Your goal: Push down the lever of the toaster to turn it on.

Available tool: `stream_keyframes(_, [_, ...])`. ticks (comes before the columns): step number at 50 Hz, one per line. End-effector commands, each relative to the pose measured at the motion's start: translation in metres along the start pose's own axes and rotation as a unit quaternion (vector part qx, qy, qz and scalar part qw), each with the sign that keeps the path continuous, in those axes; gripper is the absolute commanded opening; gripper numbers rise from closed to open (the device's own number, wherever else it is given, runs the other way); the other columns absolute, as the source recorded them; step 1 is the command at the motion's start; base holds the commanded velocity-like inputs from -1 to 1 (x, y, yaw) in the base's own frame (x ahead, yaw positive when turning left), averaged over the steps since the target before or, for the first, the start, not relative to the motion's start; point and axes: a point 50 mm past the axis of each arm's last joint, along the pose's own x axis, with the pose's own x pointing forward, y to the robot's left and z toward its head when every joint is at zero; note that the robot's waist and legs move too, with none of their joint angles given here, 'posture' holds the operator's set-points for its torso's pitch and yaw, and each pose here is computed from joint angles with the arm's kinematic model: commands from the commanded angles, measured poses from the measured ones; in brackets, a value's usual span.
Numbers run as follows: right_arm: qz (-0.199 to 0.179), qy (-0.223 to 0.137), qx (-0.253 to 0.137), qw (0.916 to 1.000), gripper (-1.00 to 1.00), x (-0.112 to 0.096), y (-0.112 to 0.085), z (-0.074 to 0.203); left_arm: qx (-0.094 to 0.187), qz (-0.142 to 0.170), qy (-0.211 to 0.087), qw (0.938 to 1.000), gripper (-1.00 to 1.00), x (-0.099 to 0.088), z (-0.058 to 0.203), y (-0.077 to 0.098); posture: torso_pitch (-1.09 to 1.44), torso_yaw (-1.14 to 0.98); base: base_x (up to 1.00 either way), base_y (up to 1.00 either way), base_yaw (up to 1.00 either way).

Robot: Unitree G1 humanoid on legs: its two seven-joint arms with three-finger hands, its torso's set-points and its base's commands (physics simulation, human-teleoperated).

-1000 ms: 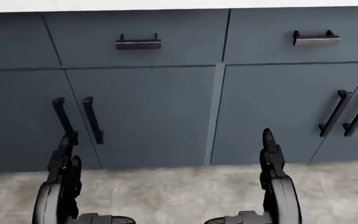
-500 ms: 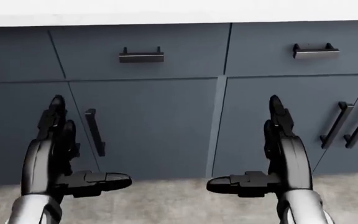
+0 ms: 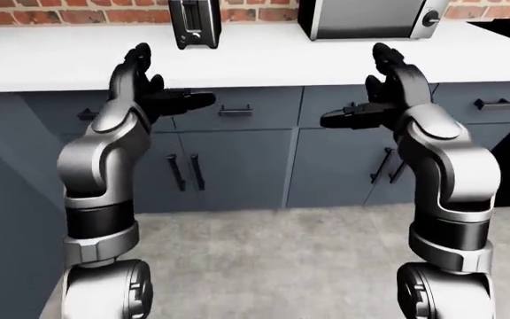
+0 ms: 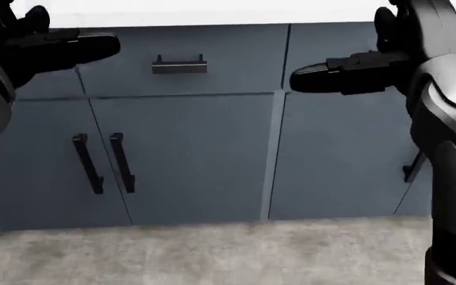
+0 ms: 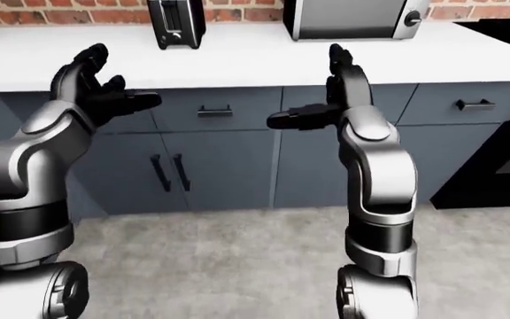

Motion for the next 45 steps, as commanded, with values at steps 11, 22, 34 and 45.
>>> stream_keyframes(11, [-0.008,-0.060,-0.010,0.9981,1.00,-0.002,-0.019,0.062,-0.010,0.000,-0.069,0.9976,1.00,0.000,0.063,0.010,0.00,0.00,0.01,0.00,0.00])
stream_keyframes(22, [-0.009,-0.062,-0.009,0.9980,1.00,-0.004,-0.025,0.067,-0.008,0.001,-0.069,0.9976,1.00,0.005,0.064,0.010,0.00,0.00,0.11,0.00,0.00])
stream_keyframes(34, [-0.012,-0.057,-0.010,0.9983,1.00,-0.003,-0.028,0.063,-0.009,0.000,-0.066,0.9978,1.00,0.002,0.061,0.010,0.00,0.00,0.17,0.00,0.00])
stream_keyframes(45, [-0.010,-0.055,-0.012,0.9984,1.00,-0.002,-0.026,0.063,-0.016,0.005,-0.065,0.9977,1.00,0.004,0.063,0.014,0.00,0.00,0.18,0.00,0.00])
